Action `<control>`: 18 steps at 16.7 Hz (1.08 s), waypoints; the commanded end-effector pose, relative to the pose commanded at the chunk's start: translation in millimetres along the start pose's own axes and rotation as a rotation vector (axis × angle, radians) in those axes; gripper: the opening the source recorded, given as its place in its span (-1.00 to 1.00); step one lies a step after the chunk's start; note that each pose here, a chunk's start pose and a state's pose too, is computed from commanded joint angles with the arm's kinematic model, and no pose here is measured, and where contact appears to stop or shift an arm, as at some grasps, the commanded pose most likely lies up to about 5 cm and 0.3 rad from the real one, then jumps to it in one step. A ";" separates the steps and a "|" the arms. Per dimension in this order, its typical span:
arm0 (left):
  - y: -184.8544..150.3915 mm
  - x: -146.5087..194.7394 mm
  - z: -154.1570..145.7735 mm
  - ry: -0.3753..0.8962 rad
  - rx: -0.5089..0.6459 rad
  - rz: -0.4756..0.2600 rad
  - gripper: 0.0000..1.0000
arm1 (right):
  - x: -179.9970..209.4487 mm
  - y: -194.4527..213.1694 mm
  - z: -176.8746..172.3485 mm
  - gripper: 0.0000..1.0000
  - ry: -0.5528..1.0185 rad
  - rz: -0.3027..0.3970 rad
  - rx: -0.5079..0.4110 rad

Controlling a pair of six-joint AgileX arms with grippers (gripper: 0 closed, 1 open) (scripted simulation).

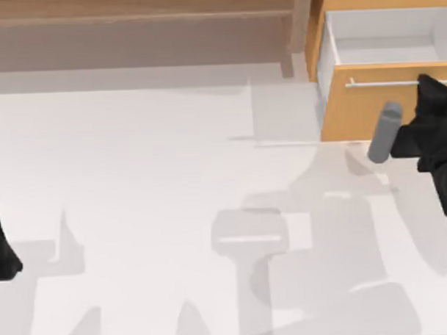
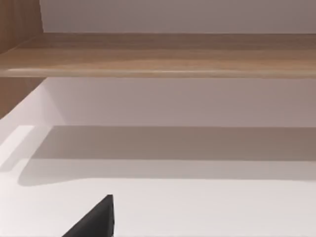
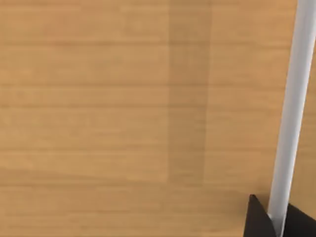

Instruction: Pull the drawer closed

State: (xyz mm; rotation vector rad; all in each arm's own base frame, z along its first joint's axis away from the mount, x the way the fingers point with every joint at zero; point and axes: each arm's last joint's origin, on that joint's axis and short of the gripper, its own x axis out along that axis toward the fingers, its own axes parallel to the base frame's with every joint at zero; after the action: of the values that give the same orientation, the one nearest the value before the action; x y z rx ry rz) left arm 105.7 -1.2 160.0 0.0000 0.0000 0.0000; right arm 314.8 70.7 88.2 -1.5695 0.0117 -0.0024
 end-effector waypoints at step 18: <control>0.0 0.0 0.0 0.000 0.000 0.000 1.00 | 62.4 -0.4 0.9 -1.00 -0.002 0.002 0.002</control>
State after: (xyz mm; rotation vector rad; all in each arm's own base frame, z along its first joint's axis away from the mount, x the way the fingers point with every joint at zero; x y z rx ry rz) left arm 105.7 -1.2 160.0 0.0000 0.0000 0.0000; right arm 377.2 71.1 88.2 -1.5674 0.0117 0.0011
